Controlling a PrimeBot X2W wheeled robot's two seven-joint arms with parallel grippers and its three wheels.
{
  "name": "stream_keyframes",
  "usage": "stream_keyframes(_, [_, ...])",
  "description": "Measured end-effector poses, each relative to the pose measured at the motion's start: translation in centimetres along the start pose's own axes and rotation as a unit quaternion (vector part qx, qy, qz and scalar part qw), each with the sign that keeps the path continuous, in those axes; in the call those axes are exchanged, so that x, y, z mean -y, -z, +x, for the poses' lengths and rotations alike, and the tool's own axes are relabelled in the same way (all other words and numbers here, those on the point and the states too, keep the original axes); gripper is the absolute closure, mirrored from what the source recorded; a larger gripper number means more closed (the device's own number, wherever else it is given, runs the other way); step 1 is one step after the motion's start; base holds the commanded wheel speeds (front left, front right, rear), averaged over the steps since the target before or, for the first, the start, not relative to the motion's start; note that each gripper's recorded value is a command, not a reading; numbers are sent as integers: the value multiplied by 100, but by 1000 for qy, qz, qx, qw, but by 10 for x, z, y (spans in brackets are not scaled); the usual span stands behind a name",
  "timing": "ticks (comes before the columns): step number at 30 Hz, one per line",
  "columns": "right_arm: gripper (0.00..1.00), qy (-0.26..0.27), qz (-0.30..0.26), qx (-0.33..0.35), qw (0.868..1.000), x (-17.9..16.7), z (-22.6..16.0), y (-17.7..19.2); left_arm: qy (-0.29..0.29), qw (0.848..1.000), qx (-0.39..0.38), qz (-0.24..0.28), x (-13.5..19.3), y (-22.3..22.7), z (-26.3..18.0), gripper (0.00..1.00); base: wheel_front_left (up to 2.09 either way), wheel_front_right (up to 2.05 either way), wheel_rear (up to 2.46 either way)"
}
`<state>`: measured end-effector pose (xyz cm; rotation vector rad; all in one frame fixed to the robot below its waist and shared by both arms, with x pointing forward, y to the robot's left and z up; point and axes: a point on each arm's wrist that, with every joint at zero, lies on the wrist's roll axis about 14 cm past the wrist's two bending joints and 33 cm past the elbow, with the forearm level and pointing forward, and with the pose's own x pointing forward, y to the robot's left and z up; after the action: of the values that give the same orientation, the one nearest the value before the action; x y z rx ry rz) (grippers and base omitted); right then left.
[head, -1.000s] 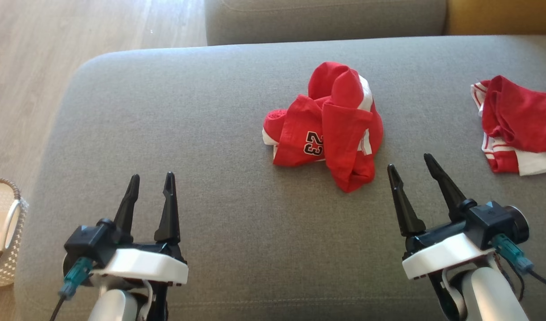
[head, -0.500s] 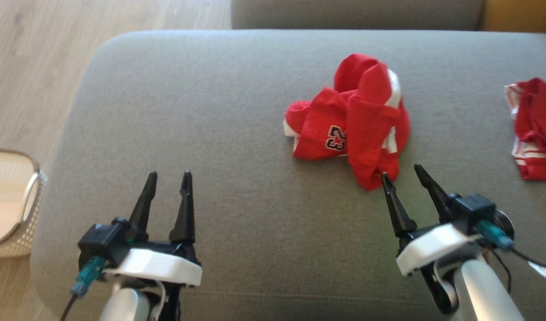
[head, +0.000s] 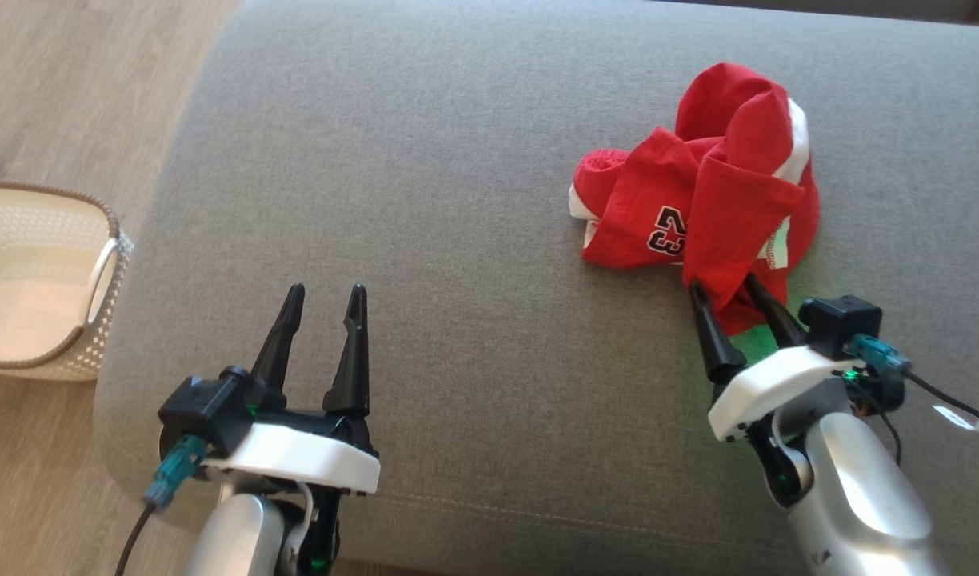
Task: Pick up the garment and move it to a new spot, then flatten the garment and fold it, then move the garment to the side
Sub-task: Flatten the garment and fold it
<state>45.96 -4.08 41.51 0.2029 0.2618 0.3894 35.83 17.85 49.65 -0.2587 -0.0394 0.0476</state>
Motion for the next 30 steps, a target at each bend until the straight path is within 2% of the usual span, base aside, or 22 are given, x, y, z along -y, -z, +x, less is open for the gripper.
stream_keyframes(2, [0,-8,4,-7,1000,-5,5,4,-4,1000,-2,-1,-2,1,0,0,0,0,0])
stream_keyframes(3, [70,-12,6,-11,1000,-8,7,6,-6,1000,-3,-3,-3,2,-1,0,0,0,0])
stream_keyframes(4, [100,-15,7,-13,1000,-11,8,8,-8,1000,-4,-3,-4,2,-1,0,0,0,0])
stream_keyframes(8, [100,-22,-4,5,1000,-14,11,-3,-10,1000,-3,-2,-4,2,-2,0,0,0,0])
stream_keyframes(11, [100,-12,-27,36,999,-3,11,-24,-8,1000,-1,-3,-3,0,-2,0,0,0,0])
stream_keyframes(17, [100,53,-83,116,988,51,-4,-91,3,1000,7,-6,5,-4,-4,0,0,0,0])
stream_keyframes(22, [100,126,-120,137,975,104,-25,-130,15,1000,10,-13,14,-6,-3,0,0,0,0])
stream_keyframes(23, [80,138,-125,132,974,112,-27,-133,17,1000,10,-13,15,-6,-3,0,0,0,0])
stream_keyframes(24, [14,149,-137,119,972,119,-28,-132,20,1000,10,-14,17,-6,-4,0,0,0,0])
stream_keyframes(25, [0,159,-145,104,971,125,-28,-130,22,1000,10,-14,18,-6,-4,0,0,0,0])
stream_keyframes(30, [0,169,-157,86,969,123,-30,-126,25,999,12,-17,21,-7,-5,0,0,0,0])
